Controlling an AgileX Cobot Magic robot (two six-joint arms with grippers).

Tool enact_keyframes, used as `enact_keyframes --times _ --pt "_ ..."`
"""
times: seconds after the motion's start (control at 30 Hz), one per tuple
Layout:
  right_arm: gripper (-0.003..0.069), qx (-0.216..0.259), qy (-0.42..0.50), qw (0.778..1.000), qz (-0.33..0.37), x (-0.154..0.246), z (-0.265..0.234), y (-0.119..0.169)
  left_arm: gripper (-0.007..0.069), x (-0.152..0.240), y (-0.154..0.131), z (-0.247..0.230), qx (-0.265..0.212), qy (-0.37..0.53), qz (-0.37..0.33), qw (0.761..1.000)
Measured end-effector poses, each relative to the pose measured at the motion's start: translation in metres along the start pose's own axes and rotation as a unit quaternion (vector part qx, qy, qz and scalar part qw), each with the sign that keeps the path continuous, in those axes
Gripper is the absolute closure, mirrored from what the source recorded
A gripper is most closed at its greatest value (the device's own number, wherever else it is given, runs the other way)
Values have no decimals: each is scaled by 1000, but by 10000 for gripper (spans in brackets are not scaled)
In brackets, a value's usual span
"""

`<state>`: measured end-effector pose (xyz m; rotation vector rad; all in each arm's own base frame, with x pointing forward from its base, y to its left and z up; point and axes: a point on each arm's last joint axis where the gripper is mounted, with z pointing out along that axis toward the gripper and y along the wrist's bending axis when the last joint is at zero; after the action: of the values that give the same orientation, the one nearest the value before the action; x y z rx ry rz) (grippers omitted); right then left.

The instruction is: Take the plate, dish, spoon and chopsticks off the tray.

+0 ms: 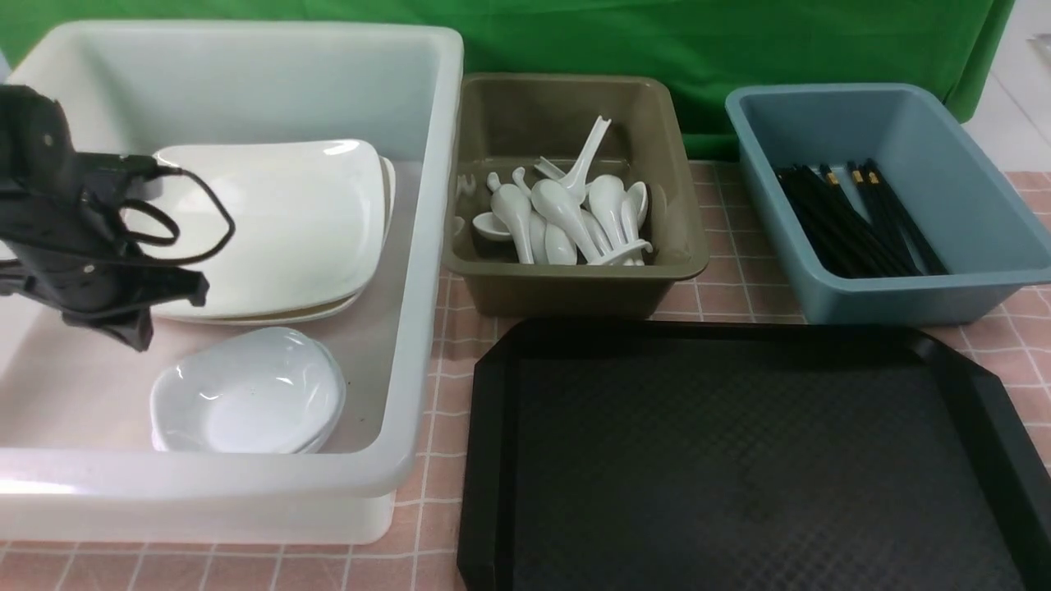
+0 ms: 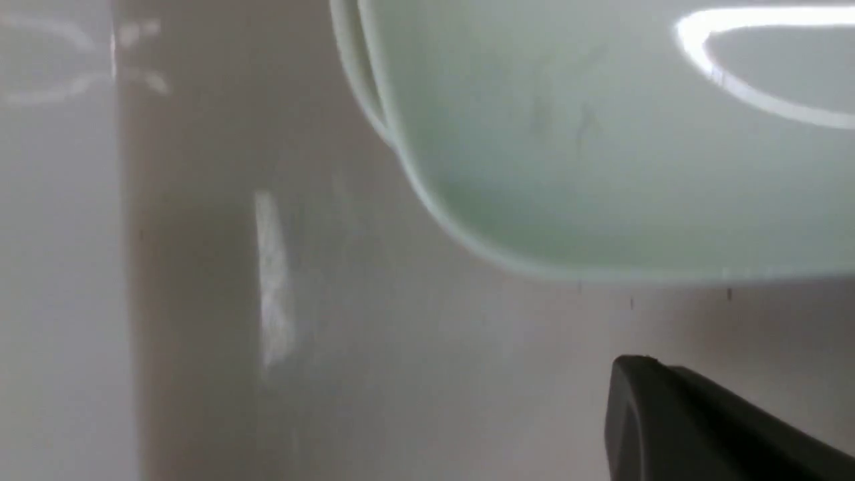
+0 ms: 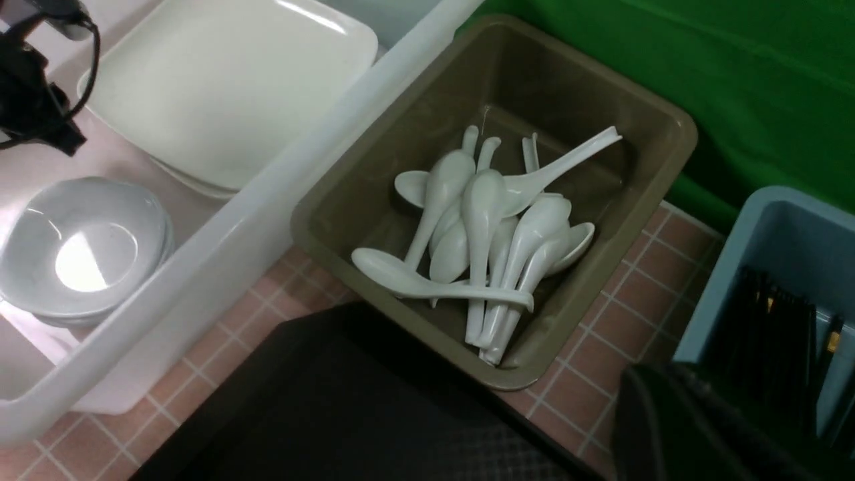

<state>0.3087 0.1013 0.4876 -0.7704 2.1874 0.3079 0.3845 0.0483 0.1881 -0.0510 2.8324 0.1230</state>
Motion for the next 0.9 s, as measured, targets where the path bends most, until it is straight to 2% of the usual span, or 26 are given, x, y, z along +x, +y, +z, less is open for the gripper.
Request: enact_keyframes --times 0.17,0.37,0.47,0.57,0.63,0.7,0.73,0.9 --pt "627 -3 3 1000 2 1 2 0 627 -17 3 4 -13 -31 10 999" --pt "627 1 -10 1000 -1 1 -11 4 627 -29 6 -27 -7 16 0 1000" --pt "627 34 -22 999 7 3 -35 7 627 -30 -9 -72 37 -23 15 999" --pt "627 93 -36 995 27 8 -64 6 627 -28 -33 -130 67 -104 45 991" --pt "627 144 -58 987 45 15 -98 9 627 -13 -60 -194 97 -189 84 974" --pt "627 168 -69 982 50 21 -116 13 627 -2 -75 -222 116 -222 106 962" --pt "629 184 -90 977 56 30 -141 22 627 21 -91 -267 144 -277 131 941" --pt "629 195 -121 970 73 88 -187 56 627 97 -110 -344 227 -382 176 878"
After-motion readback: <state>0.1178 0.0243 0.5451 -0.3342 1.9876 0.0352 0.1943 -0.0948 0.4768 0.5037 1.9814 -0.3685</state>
